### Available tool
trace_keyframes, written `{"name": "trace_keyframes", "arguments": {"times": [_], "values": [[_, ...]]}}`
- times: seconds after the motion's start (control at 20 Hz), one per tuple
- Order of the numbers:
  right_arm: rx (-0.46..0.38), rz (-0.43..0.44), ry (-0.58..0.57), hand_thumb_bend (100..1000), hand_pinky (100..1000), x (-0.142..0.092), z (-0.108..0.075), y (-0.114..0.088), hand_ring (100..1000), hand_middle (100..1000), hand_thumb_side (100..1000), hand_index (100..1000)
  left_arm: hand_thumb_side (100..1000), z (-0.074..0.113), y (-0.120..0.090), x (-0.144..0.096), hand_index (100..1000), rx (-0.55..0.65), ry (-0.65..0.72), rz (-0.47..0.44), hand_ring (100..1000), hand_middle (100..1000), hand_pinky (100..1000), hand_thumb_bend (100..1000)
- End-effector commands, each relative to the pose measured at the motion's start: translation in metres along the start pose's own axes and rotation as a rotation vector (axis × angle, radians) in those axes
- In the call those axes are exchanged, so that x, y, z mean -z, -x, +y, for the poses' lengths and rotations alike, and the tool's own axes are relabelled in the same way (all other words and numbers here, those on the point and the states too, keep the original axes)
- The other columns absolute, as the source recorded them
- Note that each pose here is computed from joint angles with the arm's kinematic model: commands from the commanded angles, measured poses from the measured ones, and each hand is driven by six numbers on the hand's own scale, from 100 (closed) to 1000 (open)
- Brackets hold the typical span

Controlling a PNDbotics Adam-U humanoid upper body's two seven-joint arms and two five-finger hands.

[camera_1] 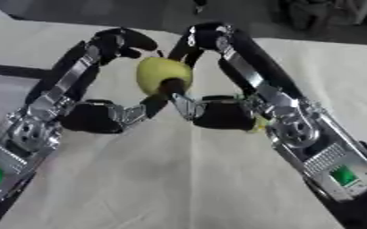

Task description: Pick up the objects with one hand, pass them to the other hand, and then place them into the box on the other side of the table.

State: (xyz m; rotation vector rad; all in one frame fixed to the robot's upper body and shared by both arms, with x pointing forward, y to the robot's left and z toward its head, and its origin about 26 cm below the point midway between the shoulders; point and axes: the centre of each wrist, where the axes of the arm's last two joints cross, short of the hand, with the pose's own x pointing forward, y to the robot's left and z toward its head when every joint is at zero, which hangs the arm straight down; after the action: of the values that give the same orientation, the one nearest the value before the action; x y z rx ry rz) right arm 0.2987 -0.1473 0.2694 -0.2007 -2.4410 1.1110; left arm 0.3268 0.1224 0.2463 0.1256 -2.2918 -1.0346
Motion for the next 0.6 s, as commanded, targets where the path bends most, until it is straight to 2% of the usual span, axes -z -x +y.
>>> {"name": "trace_keyframes", "arguments": {"times": [0.05,0.35,0.55,0.6], "values": [[0.009,-0.043,0.001,100,752,0.0029,-0.0042,-0.0058,516,554,100,534,384,0.0027,-0.0057,0.0051,769,0.015,-0.004,-0.024,833,730,826,422],[0.024,-0.053,-0.011,100,750,0.0023,-0.0039,-0.0053,515,554,100,534,382,0.0003,-0.0033,0.0058,739,0.015,0.011,-0.013,823,688,817,274],[0.028,-0.047,-0.012,100,750,0.0015,-0.0028,-0.0049,514,553,100,535,230,-0.0009,-0.0027,0.006,698,0.011,0.023,-0.007,802,635,799,132],[0.029,-0.048,-0.013,100,749,0.0015,-0.0027,-0.005,514,553,100,535,166,-0.0014,-0.0023,0.0061,686,0.012,0.028,-0.004,793,621,792,100]]}}
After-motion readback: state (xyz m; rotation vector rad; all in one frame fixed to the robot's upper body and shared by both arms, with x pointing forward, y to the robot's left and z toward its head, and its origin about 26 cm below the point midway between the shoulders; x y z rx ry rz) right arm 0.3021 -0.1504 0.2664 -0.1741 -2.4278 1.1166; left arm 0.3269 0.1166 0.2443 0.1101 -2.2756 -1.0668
